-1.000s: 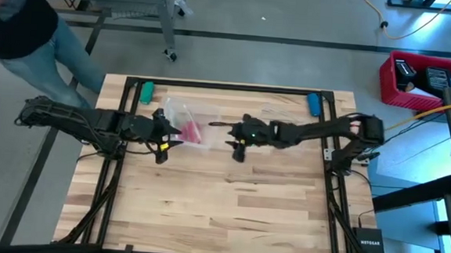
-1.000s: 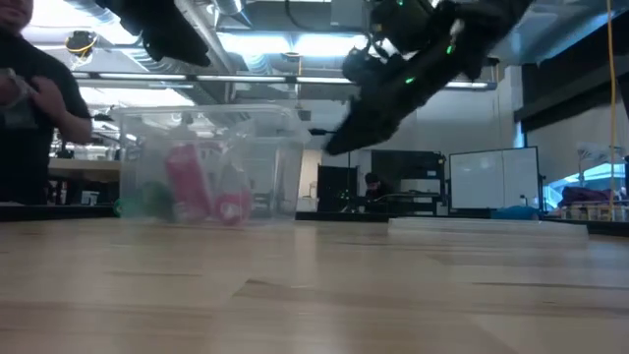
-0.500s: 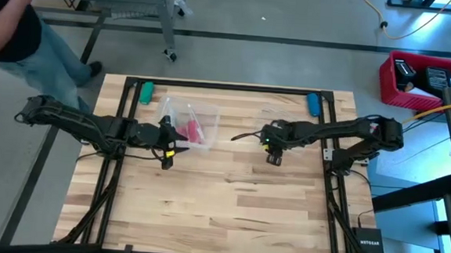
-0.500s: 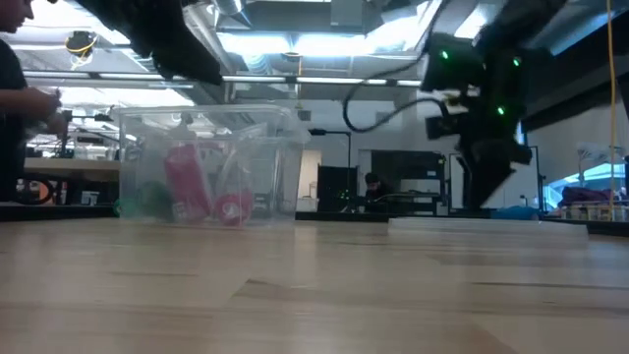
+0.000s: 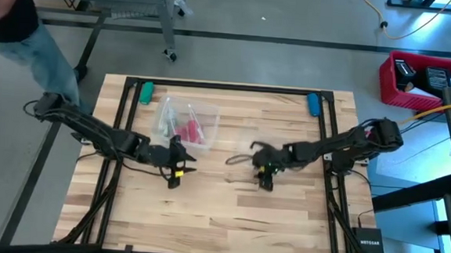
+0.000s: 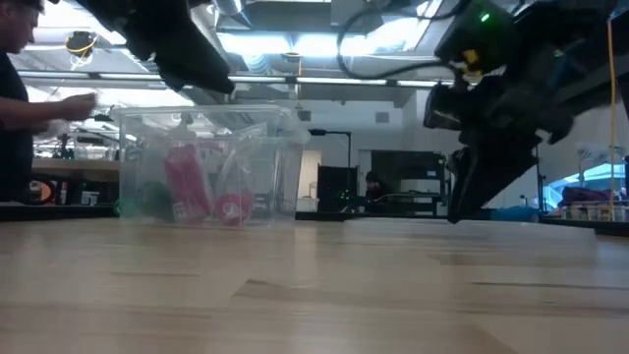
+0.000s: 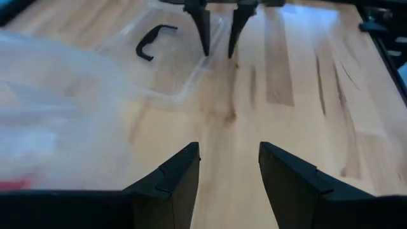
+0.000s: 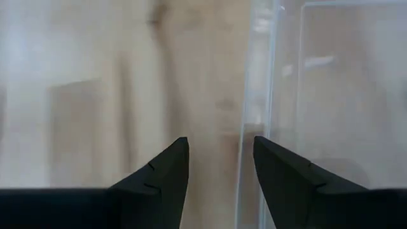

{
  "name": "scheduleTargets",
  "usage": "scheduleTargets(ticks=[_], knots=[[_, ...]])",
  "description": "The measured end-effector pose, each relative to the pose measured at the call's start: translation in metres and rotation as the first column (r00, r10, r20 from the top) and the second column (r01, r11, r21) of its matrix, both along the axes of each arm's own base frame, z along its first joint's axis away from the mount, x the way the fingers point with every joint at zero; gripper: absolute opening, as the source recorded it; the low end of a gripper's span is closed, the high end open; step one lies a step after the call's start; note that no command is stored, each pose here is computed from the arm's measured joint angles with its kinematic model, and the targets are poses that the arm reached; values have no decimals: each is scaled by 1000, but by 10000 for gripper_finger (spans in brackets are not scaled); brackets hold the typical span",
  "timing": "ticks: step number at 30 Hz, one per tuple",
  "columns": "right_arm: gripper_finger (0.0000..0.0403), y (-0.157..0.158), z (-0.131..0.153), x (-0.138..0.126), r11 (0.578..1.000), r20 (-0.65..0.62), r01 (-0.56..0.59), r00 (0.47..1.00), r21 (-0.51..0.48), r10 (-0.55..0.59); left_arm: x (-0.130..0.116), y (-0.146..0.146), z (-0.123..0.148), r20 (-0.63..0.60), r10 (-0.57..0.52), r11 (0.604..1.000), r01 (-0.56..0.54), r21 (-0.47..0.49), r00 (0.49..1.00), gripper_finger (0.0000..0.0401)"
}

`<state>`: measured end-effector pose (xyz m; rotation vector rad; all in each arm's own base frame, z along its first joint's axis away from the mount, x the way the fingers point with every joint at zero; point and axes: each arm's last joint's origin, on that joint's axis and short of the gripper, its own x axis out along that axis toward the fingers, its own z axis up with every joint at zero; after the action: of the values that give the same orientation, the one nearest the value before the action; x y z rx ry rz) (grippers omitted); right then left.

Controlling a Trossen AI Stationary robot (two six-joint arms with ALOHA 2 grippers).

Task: Roll bandage
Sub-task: Close the transparent container

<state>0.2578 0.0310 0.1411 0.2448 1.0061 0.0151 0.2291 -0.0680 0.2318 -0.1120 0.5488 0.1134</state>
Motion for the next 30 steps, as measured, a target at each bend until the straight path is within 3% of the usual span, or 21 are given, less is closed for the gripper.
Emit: scheduleTargets(ticks=[6, 9, 13, 18, 21, 25, 30], knots=[[179, 40, -13, 15, 998, 73, -62, 996, 29, 60, 7, -27, -16, -42, 13, 999, -14, -32, 999, 155], [179, 53, -7, 20, 996, 74, -91, 993, 16, 90, 11, -37, -25, -47, 14, 998, -17, -54, 999, 155], [179, 58, 29, 23, 992, 35, -125, 992, -5, 125, 15, -42, -34, -63, 31, 996, -37, -84, 998, 155], [179, 62, 64, -3, 987, -69, -118, 991, -109, 111, 26, -38, -48, -85, 86, 990, -95, -103, 993, 155], [179, 63, 70, -23, 982, -85, -49, 996, -181, 34, 40, -34, -61, -67, 119, 986, -125, -111, 991, 155], [179, 61, 50, -51, 960, -90, 133, 983, -245, -159, 58, -26, -78, -31, 154, 981, -157, -117, 988, 155], [179, 50, 18, -82, 903, -114, 381, 906, -197, -407, 71, -10, -100, -49, 230, 963, -235, -134, 972, 155]])
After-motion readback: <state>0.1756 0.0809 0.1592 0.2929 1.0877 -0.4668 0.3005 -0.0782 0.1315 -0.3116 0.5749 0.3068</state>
